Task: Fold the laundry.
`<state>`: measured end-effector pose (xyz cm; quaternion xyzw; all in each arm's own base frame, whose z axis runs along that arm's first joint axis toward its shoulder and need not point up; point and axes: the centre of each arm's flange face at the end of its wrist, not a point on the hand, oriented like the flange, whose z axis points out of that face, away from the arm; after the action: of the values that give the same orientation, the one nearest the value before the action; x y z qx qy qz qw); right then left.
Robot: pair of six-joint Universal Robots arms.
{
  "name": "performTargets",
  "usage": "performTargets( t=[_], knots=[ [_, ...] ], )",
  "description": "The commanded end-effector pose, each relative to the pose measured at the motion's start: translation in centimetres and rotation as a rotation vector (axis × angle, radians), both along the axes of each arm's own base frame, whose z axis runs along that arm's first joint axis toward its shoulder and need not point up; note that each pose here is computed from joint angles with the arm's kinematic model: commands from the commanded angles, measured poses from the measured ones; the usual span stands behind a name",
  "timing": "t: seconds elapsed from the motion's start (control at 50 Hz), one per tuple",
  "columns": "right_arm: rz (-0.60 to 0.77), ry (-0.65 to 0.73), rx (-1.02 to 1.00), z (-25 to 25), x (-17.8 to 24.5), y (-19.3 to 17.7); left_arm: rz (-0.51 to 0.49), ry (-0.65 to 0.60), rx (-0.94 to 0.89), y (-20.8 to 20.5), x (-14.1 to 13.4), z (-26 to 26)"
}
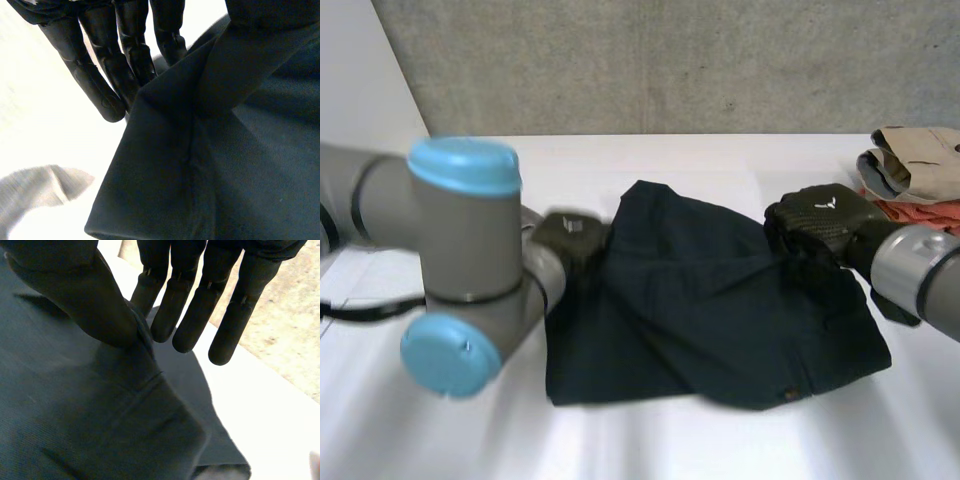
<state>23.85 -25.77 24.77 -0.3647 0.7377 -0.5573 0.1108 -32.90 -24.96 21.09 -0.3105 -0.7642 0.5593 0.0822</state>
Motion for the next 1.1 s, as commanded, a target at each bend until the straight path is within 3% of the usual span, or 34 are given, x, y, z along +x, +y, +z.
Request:
performTargets(
  t=[0.02,0.08,0.16,0.24,0.32,0.42,0.58,0.66,0.86,0.96,1.1],
  knots=[
    [-0.134,-0.094,-0.338,4.3,1.9,-8.1,0.047,0.271,-0.46,-5.5,-2.4,11.8],
    [-0.218,-0.249,-0.556,10.0,2.1,-10.6,0.085,0.433,-0.684,-6.1,-2.3,18.3],
    [-0.235,-0.498,-0.78,17.1,2.4,-10.9,0.096,0.613,-0.895,-4.6,-1.7,24.9],
    [-0.176,-0.614,-0.867,20.6,2.8,-9.9,0.102,0.638,-0.913,-3.3,-1.7,25.9],
    [-0.14,-0.575,-0.806,19.5,3.1,-9.8,0.158,0.563,-0.832,-3.7,-1.2,23.5],
    [-0.078,-0.46,-0.588,13.7,4.1,-9.5,0.191,0.406,-0.645,-4.1,-0.5,17.0],
    [-0.005,-0.122,-0.162,-2.2,3.6,-5.1,0.078,0.087,-0.235,-1.2,1.0,1.0],
    [0.024,0.006,-0.048,-7.1,2.8,-2.7,0.038,0.006,-0.106,0.6,1.8,-2.7],
    [-0.025,0.082,0.092,-8.8,1.5,-0.5,-0.004,-0.083,0.032,3.1,2.7,-2.5],
    [-0.112,0.062,0.088,-7.5,0.7,0.3,0.003,-0.03,-0.023,2.6,2.6,0.3],
    [-0.049,0.114,-0.002,-7.9,1.4,1.1,-0.003,0.018,-0.061,2.1,2.3,3.0]
  ],
)
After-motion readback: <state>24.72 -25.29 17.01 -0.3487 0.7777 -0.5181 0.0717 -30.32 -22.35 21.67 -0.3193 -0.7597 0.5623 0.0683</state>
